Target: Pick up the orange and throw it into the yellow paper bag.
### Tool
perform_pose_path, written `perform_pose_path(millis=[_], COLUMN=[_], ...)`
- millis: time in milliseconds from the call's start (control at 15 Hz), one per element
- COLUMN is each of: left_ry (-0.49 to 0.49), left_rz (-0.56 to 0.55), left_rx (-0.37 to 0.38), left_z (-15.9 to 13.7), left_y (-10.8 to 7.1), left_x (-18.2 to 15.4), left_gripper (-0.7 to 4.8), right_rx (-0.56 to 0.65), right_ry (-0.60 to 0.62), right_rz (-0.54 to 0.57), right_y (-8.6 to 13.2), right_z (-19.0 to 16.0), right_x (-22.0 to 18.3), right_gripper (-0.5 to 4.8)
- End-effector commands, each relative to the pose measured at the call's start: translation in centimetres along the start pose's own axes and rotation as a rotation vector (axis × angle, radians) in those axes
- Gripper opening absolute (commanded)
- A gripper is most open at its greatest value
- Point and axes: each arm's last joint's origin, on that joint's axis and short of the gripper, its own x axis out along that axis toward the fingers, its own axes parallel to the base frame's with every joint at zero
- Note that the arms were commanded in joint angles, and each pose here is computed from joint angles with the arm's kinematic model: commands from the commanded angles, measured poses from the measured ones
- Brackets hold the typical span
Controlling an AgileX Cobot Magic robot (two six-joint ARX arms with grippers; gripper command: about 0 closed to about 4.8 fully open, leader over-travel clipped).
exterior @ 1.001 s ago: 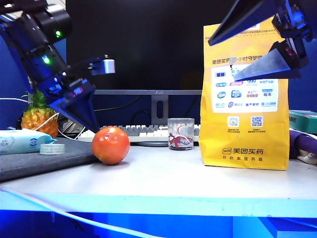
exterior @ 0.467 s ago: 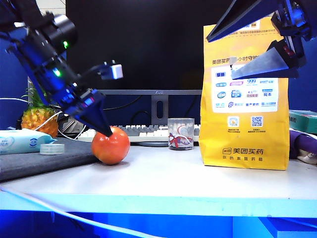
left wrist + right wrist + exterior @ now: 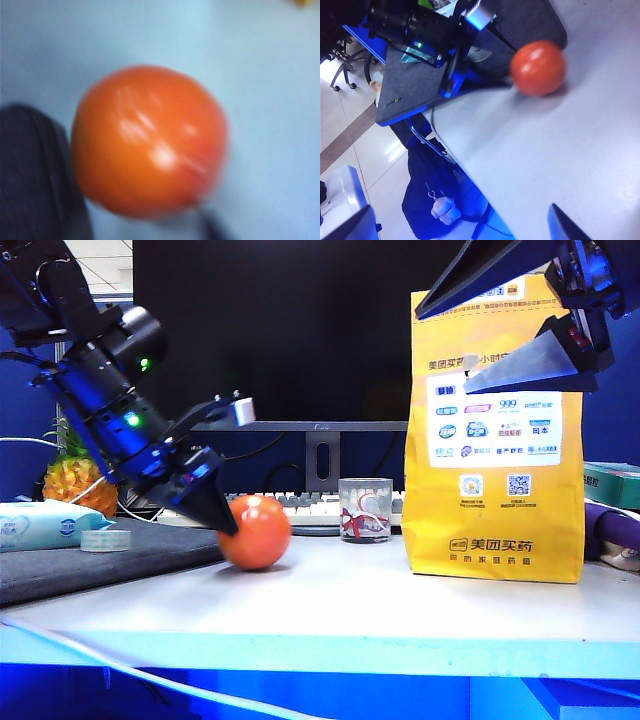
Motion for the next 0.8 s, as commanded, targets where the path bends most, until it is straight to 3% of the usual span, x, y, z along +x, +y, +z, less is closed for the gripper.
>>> perform_pose_path(millis=[67,200,267,334,467,800], left_ry=[-0.077,-0.083,-0.087,-0.095,-0.117,-0.317], left_rz=[-0.048,-0.045,-0.054,-0.059,-0.016,0.090], left_rx=[-0.005,-0.018,-0.018,-0.017,-0.036,0.064], left_z=[0.6,0.7,0.7,0.7,1.1,3.9], left_y=[0.0,0.0,0.0,0.0,0.2,0.1], left_x=[0.0,0.0,0.0,0.0,0.0,-0.1], left_gripper=[1.72,1.52,2.41,4.65,4.79,4.79], right_rx=[-0.025,-0.026,-0.028,-0.029,-0.029,-0.029], right_ry=[-0.021,-0.022,-0.024,-0.024,-0.024,-0.027], right_rz=[-0.005,-0.010,-0.026,-0.028,-0.028,-0.046], right_y=[0.1,0.1,0.1,0.1,0.1,0.0], right_z=[0.4,0.4,0.4,0.4,0.4,0.4], right_x=[-0.1,-0.1,-0.1,-0.1,-0.1,-0.1], right_gripper=[4.79,4.79,4.79,4.79,4.79,4.79])
